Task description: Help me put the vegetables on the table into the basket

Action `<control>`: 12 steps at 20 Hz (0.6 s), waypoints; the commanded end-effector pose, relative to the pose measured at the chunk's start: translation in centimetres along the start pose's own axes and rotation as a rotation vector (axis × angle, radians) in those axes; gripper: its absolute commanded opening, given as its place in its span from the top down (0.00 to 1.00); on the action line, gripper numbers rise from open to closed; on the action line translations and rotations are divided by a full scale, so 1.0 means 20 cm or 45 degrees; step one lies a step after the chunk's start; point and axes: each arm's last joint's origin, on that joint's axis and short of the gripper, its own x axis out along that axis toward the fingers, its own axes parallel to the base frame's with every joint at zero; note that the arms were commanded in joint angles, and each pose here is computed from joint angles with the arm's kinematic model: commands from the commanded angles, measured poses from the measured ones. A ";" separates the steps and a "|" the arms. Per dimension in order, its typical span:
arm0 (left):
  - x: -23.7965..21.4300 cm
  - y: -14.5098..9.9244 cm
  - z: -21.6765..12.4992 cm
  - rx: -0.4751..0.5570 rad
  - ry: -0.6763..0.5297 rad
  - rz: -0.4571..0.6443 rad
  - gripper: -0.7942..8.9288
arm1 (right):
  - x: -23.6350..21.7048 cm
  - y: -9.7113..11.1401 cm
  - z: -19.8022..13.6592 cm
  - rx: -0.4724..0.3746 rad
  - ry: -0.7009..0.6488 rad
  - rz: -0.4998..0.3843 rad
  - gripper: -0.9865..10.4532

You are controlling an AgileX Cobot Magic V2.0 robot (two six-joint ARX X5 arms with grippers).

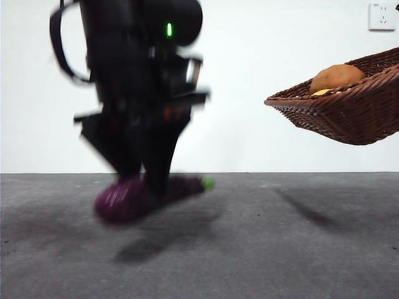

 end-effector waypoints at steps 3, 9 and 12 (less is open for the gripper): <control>-0.34 -0.06 -0.04 0.008 -0.305 -0.173 0.93 | 0.03 0.10 0.00 -0.048 0.031 0.040 0.92; -0.57 -0.13 -0.11 0.044 -0.559 -0.263 0.93 | 0.09 0.34 -0.01 -0.190 0.036 0.044 0.92; -0.60 -0.17 -0.10 0.009 -0.644 -0.361 0.93 | 0.11 0.47 -0.02 -0.255 0.033 0.081 0.92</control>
